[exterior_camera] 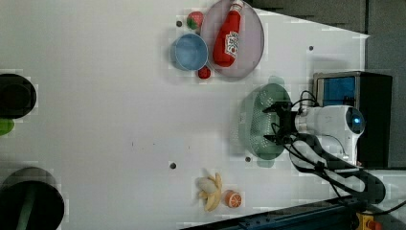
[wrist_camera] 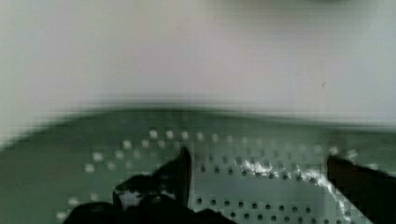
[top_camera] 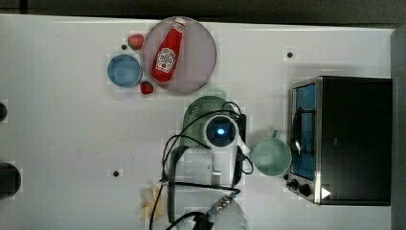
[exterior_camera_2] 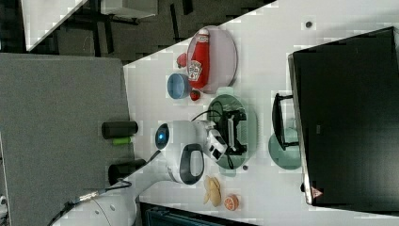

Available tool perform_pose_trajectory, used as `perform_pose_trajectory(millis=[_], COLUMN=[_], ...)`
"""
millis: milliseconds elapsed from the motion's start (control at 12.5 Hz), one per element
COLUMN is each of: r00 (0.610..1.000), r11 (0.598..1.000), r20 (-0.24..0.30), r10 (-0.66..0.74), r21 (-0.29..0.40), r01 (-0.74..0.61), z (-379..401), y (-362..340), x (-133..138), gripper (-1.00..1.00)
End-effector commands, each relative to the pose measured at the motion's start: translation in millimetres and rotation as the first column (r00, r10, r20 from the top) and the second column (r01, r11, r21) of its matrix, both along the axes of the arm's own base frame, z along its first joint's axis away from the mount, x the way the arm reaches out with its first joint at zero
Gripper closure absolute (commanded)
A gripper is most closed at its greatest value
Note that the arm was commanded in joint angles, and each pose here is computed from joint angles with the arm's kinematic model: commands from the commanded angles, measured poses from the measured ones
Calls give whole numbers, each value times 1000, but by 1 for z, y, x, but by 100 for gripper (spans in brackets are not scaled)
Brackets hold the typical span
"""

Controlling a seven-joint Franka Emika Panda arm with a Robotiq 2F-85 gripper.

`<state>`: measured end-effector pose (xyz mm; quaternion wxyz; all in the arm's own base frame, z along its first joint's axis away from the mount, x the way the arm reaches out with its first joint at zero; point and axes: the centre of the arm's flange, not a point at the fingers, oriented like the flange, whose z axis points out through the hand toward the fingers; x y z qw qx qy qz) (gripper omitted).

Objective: Drag strainer left to right.

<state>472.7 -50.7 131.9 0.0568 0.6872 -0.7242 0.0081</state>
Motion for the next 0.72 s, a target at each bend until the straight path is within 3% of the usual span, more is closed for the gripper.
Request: perform_pose_trajectory(millis=[80,400,720], r00=[998,993,919], r11=[999,995,920], r20=[35,54,88], r10=[47,102,385], r21=[0,-2,44], r01=[-47,-102,-390], z=[15,27,100], y=[-29,-31,11], x=[8,15,30], gripper=[-100,-100,-100])
